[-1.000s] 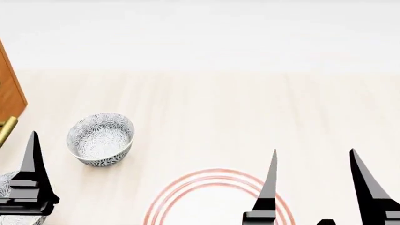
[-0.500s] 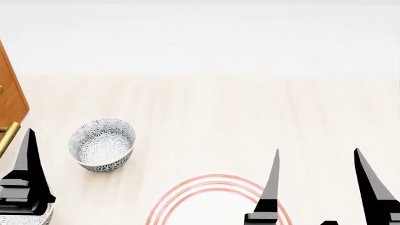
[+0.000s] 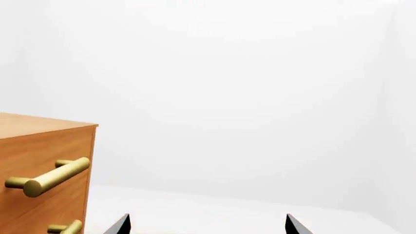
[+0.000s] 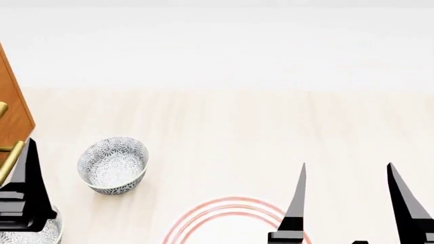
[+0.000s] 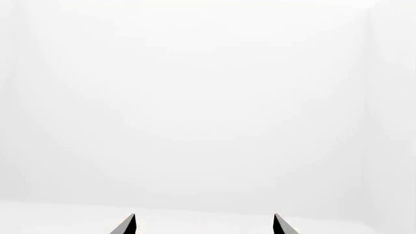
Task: Pick up the bowl and put it in the front on the plate.
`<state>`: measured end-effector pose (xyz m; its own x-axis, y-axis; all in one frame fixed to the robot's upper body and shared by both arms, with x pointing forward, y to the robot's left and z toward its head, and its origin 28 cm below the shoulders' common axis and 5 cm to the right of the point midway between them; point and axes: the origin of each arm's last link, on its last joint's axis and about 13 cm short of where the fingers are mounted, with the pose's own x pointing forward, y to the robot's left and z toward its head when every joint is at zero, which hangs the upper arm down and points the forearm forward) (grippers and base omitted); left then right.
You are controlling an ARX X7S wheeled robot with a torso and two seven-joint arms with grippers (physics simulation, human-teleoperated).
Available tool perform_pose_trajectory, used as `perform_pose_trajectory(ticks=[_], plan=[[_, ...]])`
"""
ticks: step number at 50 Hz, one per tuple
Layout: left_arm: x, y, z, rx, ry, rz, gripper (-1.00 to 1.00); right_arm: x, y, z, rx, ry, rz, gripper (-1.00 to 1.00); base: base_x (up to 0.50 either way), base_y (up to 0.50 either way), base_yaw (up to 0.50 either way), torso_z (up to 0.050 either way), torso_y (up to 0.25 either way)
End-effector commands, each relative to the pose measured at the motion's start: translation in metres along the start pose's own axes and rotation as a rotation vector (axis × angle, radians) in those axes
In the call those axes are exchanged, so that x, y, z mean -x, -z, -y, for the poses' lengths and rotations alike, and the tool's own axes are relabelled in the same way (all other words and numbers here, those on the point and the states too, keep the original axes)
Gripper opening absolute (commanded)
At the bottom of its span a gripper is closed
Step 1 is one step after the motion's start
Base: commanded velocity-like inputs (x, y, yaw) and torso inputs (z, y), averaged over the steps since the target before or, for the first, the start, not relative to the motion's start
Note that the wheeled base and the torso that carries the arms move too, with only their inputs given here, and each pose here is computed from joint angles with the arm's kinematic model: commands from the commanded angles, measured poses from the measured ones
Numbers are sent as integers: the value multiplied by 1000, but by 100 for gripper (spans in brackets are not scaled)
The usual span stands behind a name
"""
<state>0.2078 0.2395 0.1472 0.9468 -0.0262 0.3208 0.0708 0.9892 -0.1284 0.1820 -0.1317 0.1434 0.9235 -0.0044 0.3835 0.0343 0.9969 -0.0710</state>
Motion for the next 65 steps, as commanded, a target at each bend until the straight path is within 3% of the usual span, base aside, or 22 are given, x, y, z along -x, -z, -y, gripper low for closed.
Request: perform_pose_trajectory(ticks=[1,11,20,27,42,65], plan=[[-3,-5,-2,30,7,-20,100,0,0,1,2,1,-3,100,0,0,0,50,0],[-17,-20,-2,10,-41,-19,100,1,-1,1,2,3,0,100,0,0,0,44,0],[-20,-37,-1,8,39,18,100,2,-1,3,6,6,4,100,0,0,0,0,0],[-29,-45,-1,-59,65,47,100,1,-2,4,14,15,7,100,0,0,0,0,-11],[-46,-45,-7,-187,95,-9,100,1,-3,4,20,12,8,100,0,0,0,3,-241],[-61,-78,-5,-286,152,17,100,1,-3,3,27,-1,4,100,0,0,0,6,-250]])
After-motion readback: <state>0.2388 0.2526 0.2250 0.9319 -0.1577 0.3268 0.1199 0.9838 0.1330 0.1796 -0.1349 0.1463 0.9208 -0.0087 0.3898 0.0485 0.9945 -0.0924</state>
